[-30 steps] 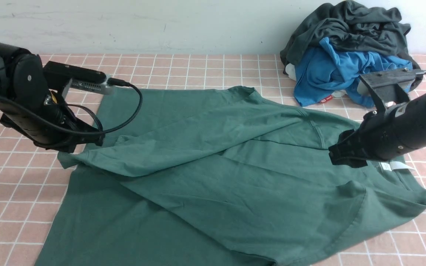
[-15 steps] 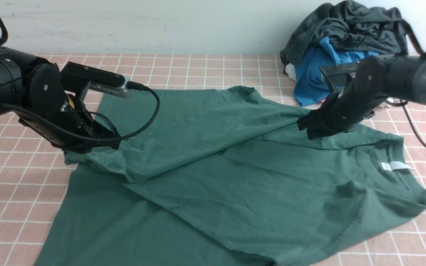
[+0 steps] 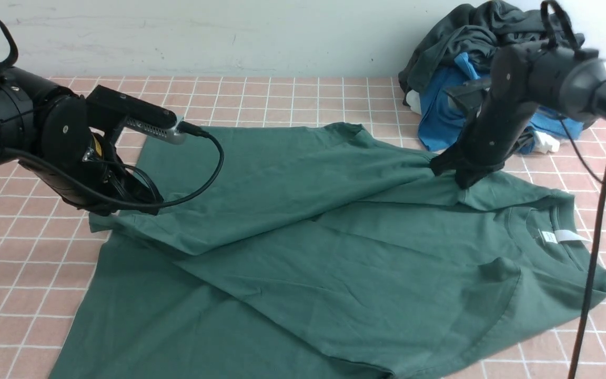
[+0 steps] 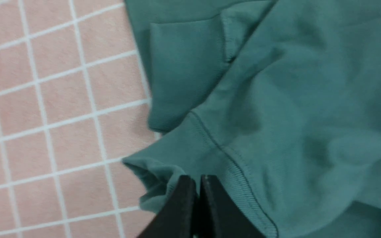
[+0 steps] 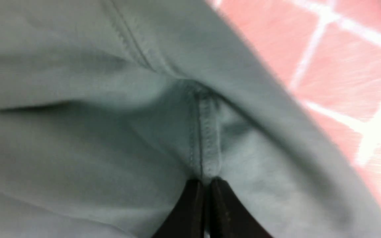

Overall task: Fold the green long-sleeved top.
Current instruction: Use the left arm to drag and drop the cuff onto the cuff closest to the left arm

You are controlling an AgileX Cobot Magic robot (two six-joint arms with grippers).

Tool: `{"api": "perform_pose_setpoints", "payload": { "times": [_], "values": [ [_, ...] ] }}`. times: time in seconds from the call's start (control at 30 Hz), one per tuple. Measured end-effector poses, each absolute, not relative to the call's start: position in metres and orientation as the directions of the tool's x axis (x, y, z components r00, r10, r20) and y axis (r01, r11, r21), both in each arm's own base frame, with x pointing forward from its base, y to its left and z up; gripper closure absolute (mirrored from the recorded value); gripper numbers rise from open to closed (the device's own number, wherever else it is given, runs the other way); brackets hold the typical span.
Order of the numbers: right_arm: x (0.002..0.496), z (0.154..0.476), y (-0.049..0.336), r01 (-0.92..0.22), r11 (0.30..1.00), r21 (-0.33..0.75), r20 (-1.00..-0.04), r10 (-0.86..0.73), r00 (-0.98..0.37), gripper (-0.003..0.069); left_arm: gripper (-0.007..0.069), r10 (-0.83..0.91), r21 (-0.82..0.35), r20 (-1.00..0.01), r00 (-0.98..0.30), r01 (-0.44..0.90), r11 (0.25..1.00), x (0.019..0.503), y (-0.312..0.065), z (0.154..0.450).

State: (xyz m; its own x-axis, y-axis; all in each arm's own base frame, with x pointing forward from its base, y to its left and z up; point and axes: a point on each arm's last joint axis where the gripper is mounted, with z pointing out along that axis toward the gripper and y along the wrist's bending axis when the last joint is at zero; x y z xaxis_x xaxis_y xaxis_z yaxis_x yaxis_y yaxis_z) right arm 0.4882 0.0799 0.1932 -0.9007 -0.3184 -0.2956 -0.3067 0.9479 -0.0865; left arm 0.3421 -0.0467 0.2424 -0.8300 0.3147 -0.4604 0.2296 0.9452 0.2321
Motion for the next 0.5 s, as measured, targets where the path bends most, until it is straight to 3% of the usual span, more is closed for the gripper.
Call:
{"api": "perform_pose_setpoints", "payload": {
  "times": [0.17, 0.4, 0.5],
  "values": [
    [0.494, 0.216, 0.064, -0.312, 0.945, -0.098, -0.312, -0.327, -0.892, 0.0657, 0.0628, 0.303, 0.268, -0.469, -0.829, 0.193, 0.944, 0.344, -0.043, 0.244],
    [0.496, 0.208, 0.054, -0.329, 0.94, -0.089, -0.289, -0.34, -0.895, 0.0647, 0.062, 0.269, 0.271, -0.413, -0.87, 0.165, 0.948, 0.338, -0.04, 0.241],
    [0.498, 0.197, 0.055, -0.335, 0.938, -0.085, -0.267, -0.345, -0.9, 0.0582, 0.055, 0.269, 0.274, -0.393, -0.879, 0.167, 0.947, 0.336, -0.039, 0.24]
  ]
}}
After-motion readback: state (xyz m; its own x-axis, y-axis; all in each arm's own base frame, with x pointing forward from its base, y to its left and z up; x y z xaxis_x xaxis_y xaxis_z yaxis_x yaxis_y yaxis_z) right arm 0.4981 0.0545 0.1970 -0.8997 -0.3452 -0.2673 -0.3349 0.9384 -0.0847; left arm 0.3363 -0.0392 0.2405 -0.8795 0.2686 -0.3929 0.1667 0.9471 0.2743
